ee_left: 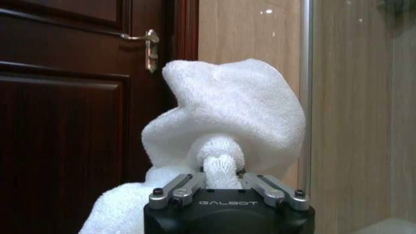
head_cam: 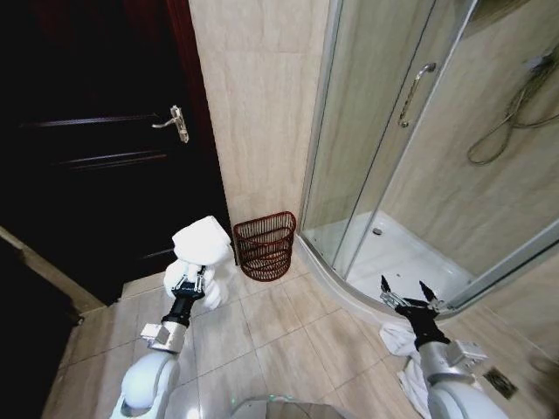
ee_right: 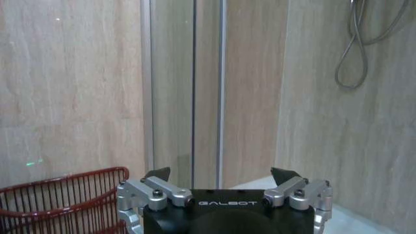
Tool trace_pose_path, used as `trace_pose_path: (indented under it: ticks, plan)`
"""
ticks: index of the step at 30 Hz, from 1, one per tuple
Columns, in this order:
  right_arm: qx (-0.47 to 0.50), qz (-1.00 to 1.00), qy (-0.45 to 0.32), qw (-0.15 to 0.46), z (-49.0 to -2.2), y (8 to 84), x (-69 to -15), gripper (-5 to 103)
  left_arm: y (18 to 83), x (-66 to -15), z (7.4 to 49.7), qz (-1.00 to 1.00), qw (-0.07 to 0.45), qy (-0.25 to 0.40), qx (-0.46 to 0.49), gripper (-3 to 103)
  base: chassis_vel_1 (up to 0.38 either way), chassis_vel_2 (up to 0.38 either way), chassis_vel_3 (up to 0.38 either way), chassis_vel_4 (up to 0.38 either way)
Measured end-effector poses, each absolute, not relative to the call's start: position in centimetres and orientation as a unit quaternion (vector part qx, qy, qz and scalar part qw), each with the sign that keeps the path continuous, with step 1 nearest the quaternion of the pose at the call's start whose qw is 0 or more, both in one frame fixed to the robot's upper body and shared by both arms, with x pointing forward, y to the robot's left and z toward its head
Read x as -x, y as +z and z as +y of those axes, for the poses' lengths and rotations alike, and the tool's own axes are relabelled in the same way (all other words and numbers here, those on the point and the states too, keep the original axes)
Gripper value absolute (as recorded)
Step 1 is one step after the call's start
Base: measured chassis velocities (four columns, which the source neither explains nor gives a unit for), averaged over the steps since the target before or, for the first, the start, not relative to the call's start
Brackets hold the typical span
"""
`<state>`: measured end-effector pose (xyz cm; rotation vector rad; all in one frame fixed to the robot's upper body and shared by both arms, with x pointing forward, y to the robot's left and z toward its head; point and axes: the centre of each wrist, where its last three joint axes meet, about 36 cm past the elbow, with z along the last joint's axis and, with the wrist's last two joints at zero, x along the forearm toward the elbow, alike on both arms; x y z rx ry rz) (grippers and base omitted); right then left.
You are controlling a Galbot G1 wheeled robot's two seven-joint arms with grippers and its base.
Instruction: Discard the used towel into the hamper.
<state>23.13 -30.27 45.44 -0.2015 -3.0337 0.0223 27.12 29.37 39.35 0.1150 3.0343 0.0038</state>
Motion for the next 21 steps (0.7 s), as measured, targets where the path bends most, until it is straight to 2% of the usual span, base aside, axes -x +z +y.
trace_pose_path:
  ticks: [21]
  plan:
    - [0.07, -0.994, 0.024, 0.075, -30.8, 43.7, -22.9, 100, 38.1, -27.7, 30.0, 0.997, 0.057, 0.006, -0.043, 14, 0.0, 0.0, 0.0, 0.0]
